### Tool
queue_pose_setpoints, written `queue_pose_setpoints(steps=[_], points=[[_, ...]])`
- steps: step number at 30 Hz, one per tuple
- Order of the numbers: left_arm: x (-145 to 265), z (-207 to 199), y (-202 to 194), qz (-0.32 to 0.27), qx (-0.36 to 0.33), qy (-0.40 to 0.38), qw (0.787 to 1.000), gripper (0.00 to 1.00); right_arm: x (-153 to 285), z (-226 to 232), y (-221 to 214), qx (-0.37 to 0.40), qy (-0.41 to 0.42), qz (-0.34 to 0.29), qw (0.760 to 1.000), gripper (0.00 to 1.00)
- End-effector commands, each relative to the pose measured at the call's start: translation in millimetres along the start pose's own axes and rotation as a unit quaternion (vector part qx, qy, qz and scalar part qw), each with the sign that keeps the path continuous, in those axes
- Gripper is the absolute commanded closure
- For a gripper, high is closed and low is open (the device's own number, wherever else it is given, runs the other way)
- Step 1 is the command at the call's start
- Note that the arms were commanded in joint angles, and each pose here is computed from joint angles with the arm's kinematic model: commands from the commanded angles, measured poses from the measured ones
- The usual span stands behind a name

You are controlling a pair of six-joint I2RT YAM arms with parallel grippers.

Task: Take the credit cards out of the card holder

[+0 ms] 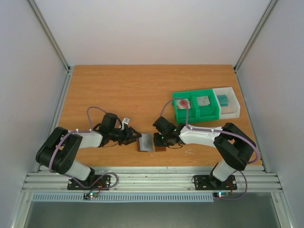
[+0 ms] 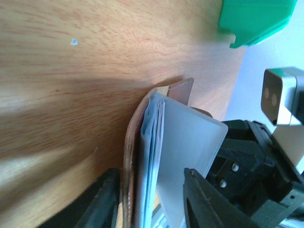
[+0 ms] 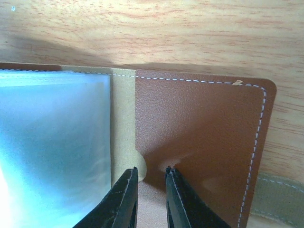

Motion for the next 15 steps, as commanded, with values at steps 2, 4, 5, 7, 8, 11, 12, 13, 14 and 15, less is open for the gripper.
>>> queue_pose_setpoints(steps=[2, 4, 5, 7, 8, 11, 12, 13, 14, 15], points=[[-4, -8, 4, -0.005, -0.029, -0.027, 0.999, 0.72, -6, -8, -3, -0.009, -0.009, 0.008, 1.000, 0.81], [-3, -10, 3, -0.005, -0.028, -0.029, 0.999, 0.80, -2, -5, -3, -0.009, -0.003, 0.008, 1.000, 0.79], [-2, -10, 2, -0.006, -0.027, -0.026, 0.999, 0.84, 2, -2, -2, -0.009, 0.001, 0.010, 1.000, 0.77], [0, -11, 1, -0.007, -0.026, -0.020, 0.999, 0.92, 12, 5, -2, -0.012, 0.017, 0.012, 1.000, 0.71], [1, -12, 0, -0.006, -0.028, -0.018, 0.999, 0.97, 19, 9, -1, -0.015, 0.026, 0.012, 0.999, 0.67], [4, -14, -2, -0.007, -0.030, -0.008, 1.000, 1.00, 35, 19, -1, -0.026, 0.054, 0.014, 0.998, 0.56], [5, -15, -2, -0.009, -0.033, -0.007, 0.999, 0.99, 40, 25, 0, -0.029, 0.067, 0.017, 0.997, 0.54], [6, -17, -3, -0.009, -0.035, -0.007, 0.999, 1.00, 44, 28, 0, -0.033, 0.077, 0.019, 0.996, 0.51], [7, -18, -3, -0.011, -0.037, -0.008, 0.999, 0.99, 47, 32, 0, -0.035, 0.086, 0.021, 0.995, 0.48], [7, -20, -3, -0.011, -0.038, -0.007, 0.999, 1.00, 50, 36, 2, -0.038, 0.093, 0.021, 0.995, 0.44]])
Point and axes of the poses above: each gripper's point midway between its finger pads, its own x axis back along the fingers, its own z axis along the line the jaws close on, y = z × x, the point moved 6 cm from there along x, back along the fingers, and after that the axes turned 13 degrees about -x, right-handed, at the moved point
